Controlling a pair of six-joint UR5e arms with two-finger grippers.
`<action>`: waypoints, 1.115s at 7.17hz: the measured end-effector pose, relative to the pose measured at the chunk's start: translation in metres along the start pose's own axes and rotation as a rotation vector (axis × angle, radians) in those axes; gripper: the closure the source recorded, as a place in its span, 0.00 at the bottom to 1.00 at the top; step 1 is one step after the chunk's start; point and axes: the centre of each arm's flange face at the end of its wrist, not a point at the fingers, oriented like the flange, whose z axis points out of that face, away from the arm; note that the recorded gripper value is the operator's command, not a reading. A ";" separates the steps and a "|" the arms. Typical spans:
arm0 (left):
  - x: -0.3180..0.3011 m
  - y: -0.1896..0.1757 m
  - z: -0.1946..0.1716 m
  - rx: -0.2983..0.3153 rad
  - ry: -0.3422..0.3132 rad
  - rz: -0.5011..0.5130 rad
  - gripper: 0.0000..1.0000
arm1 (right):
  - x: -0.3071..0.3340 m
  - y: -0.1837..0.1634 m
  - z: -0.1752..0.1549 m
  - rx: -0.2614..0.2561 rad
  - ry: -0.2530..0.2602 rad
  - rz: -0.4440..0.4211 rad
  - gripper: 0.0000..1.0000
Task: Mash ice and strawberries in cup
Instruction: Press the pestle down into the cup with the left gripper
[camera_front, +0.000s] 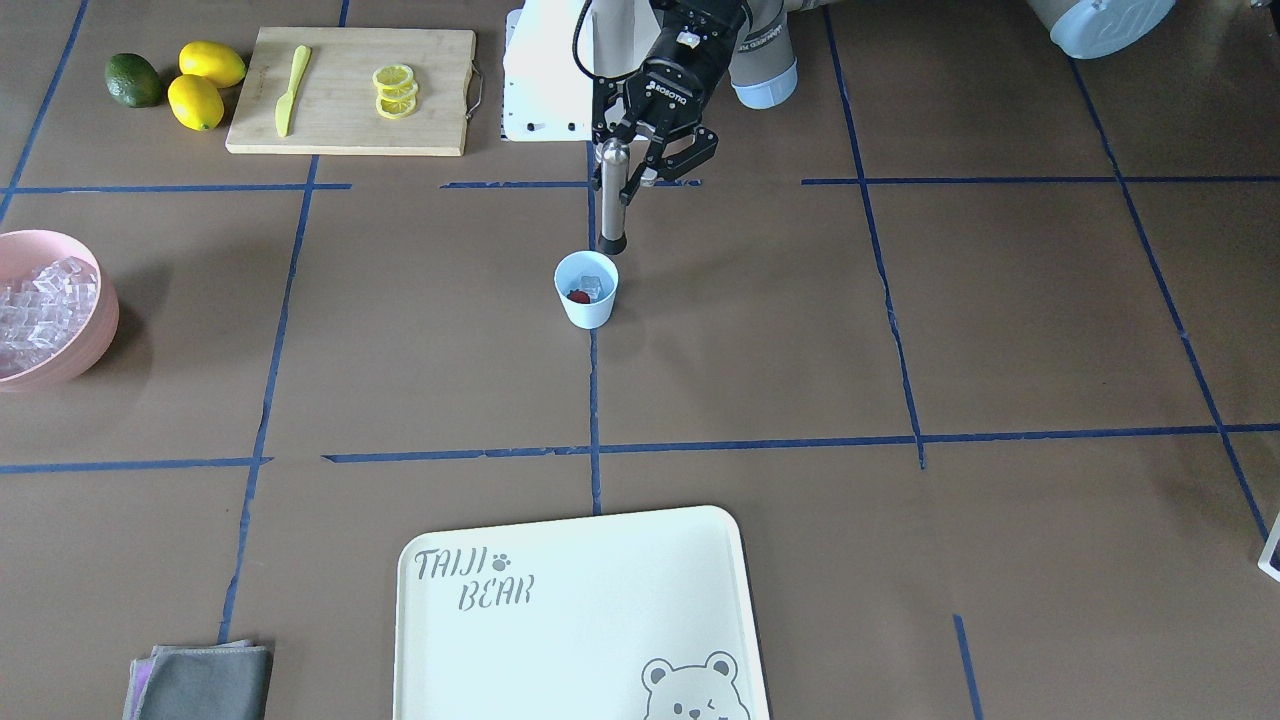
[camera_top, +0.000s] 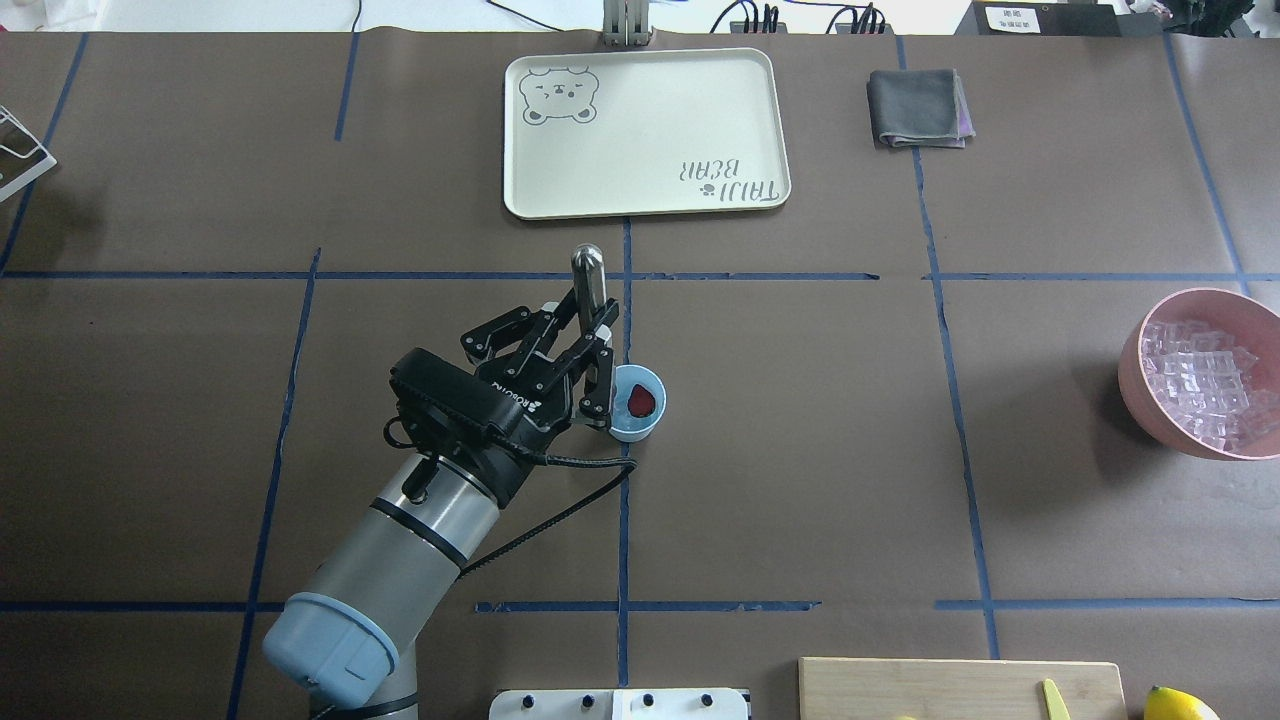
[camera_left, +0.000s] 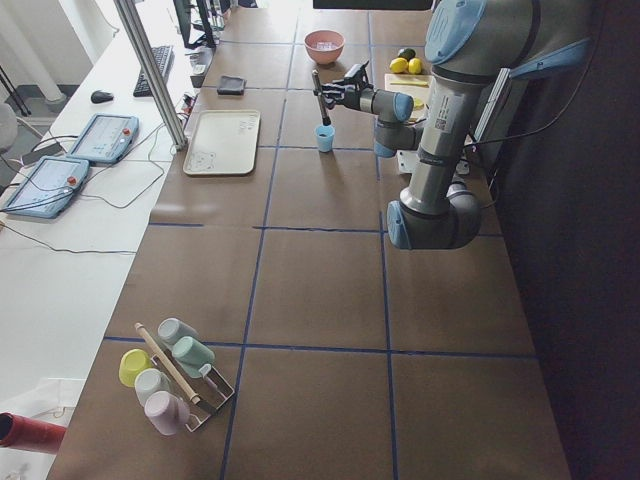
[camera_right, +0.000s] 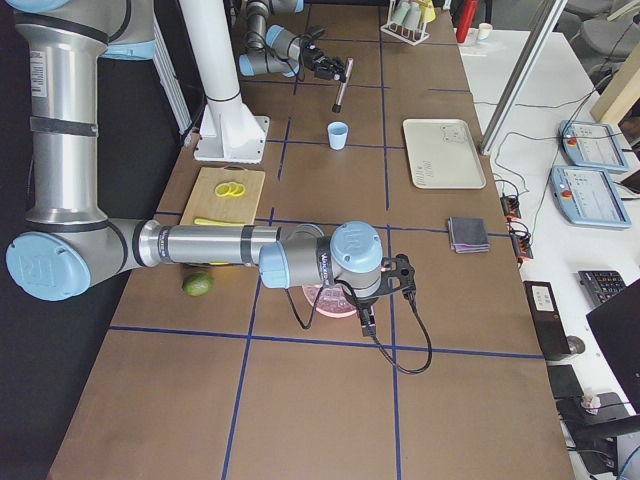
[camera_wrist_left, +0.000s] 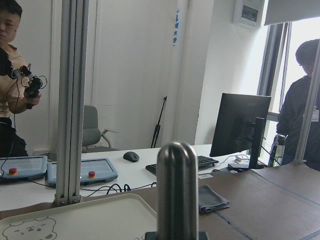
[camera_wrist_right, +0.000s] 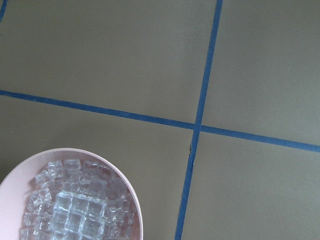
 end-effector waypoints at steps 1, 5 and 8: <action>0.005 0.006 0.007 0.003 0.004 -0.003 1.00 | 0.000 0.000 0.000 -0.001 0.000 0.001 0.01; 0.000 0.035 0.024 0.012 0.008 -0.008 1.00 | 0.002 0.002 0.002 -0.003 -0.001 0.003 0.01; 0.003 0.046 0.031 0.004 0.006 -0.001 1.00 | 0.002 0.002 0.002 -0.003 -0.002 0.005 0.01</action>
